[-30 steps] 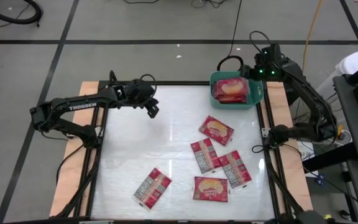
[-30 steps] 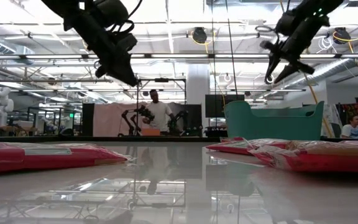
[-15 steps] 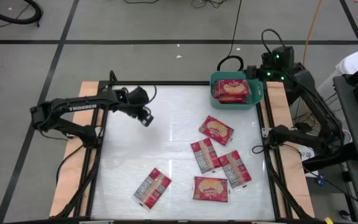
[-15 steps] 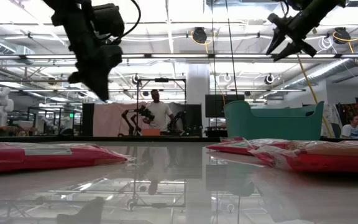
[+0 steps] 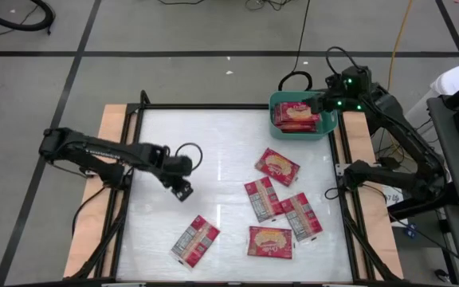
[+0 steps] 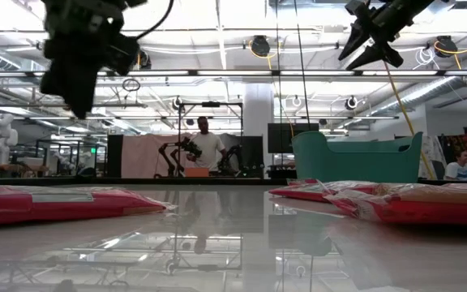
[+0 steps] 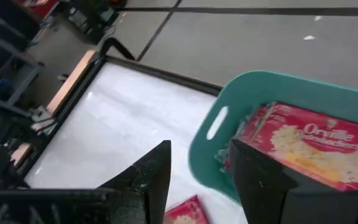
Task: Sort popcorn bags into baskets
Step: Put the red popcorn bag into the green bin
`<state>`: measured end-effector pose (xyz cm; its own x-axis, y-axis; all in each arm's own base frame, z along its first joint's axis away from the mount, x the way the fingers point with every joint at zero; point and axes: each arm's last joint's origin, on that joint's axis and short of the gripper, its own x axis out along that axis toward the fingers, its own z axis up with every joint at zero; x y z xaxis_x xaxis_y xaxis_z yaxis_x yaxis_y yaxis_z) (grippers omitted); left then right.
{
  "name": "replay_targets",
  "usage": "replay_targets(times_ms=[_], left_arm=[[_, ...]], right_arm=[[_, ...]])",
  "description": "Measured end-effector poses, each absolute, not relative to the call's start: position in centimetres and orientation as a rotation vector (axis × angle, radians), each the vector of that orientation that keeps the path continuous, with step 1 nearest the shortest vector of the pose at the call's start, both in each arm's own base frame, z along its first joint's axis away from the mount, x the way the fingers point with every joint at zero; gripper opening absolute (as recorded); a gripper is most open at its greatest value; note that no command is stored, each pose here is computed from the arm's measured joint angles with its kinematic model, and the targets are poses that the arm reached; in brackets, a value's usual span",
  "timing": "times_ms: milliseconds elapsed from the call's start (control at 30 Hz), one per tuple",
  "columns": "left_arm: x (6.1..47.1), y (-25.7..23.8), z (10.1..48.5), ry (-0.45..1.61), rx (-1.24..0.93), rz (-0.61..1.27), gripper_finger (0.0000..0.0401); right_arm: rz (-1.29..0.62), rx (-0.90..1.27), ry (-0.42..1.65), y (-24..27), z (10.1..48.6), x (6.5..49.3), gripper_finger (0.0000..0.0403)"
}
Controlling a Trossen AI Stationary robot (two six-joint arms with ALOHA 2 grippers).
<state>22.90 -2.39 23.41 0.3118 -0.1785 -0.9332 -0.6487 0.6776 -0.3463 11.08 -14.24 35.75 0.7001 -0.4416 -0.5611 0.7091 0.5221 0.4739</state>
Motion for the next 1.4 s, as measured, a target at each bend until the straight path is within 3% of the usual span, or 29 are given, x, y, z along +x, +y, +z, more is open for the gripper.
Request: replay_targets(times_ms=[300,633,1033,1400], left_arm=[[21.7,-8.2,23.5,1.286,-0.891,0.357,0.0245],[20.9,-14.6,22.0,1.232,-0.736,0.259,0.0315],[21.9,-19.1,17.0,1.289,-0.603,0.183,0.0308],[24.2,-19.0,14.0,1.287,-0.560,0.181,0.0241]], right_arm=[[-0.555,0.776,0.451,-13.0,35.5,12.0,0.0155],[-0.413,0.782,0.466,-10.7,36.0,13.2,0.0155],[-0.311,0.731,0.463,-8.8,36.6,13.6,0.0155],[-0.309,0.723,0.464,-8.8,36.6,13.6,0.0155]])
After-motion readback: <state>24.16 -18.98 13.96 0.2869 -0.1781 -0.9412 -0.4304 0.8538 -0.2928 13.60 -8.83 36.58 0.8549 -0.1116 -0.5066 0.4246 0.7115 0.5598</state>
